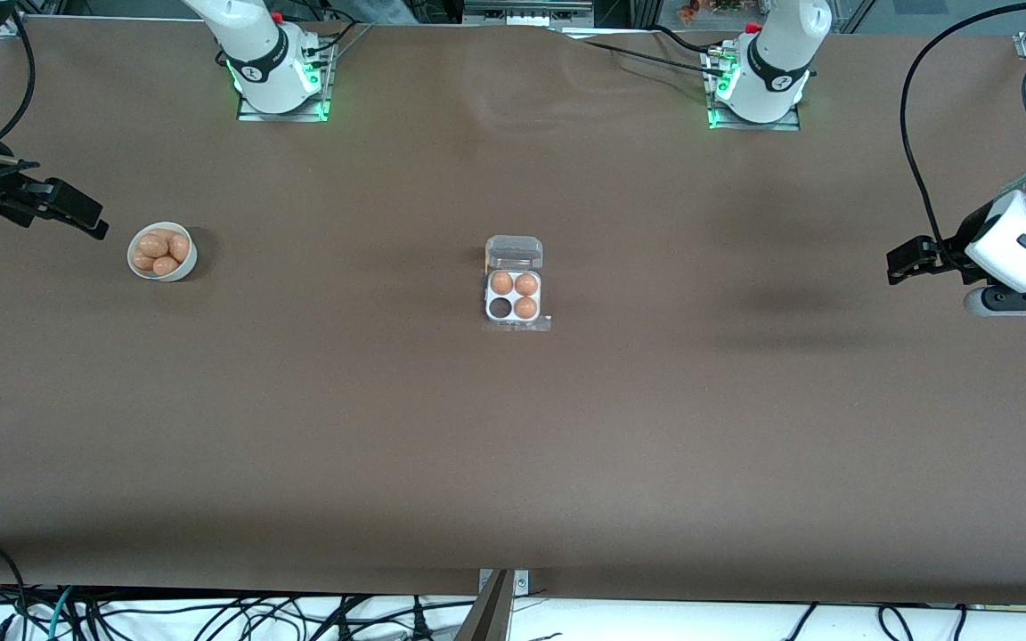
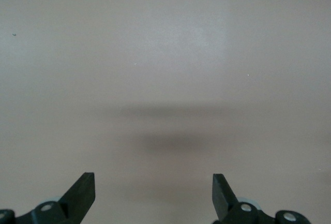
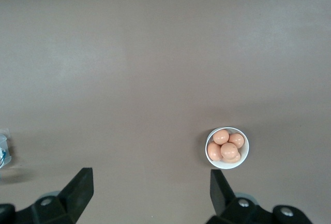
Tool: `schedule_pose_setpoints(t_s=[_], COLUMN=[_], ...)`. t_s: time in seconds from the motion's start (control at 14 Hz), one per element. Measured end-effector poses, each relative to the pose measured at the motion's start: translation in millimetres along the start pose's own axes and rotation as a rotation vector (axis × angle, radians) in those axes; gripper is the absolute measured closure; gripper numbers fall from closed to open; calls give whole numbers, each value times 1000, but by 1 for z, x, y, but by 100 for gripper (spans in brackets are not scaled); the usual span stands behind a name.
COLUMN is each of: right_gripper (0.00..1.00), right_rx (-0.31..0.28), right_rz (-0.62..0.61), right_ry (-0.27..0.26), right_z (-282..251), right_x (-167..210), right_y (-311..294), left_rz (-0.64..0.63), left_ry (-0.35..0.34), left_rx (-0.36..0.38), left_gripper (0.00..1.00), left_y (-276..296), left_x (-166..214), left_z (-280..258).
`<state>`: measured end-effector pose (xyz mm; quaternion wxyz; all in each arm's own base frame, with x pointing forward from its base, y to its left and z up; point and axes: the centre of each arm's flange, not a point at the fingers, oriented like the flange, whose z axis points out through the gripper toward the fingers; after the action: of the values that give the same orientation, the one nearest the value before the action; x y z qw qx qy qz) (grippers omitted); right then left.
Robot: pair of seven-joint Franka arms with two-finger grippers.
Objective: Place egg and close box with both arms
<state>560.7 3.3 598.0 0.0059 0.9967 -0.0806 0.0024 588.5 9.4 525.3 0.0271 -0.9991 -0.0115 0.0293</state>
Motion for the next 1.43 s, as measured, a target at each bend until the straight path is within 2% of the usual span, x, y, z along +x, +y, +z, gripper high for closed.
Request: schedule_pose_setpoints(t_s=[0.93,1.43], right_gripper=[0,0], right_rx=[0,0], right_rz=[0,0], right_ry=[0,0], right_z=[0,0], right_x=[0,0], right_y=[0,0], left_rz=[0,-2], left_ry=[0,24], left_rx=[0,0], left_gripper=[0,0], left_y=[0,-1], left_x=[0,2], left_z=[0,-11])
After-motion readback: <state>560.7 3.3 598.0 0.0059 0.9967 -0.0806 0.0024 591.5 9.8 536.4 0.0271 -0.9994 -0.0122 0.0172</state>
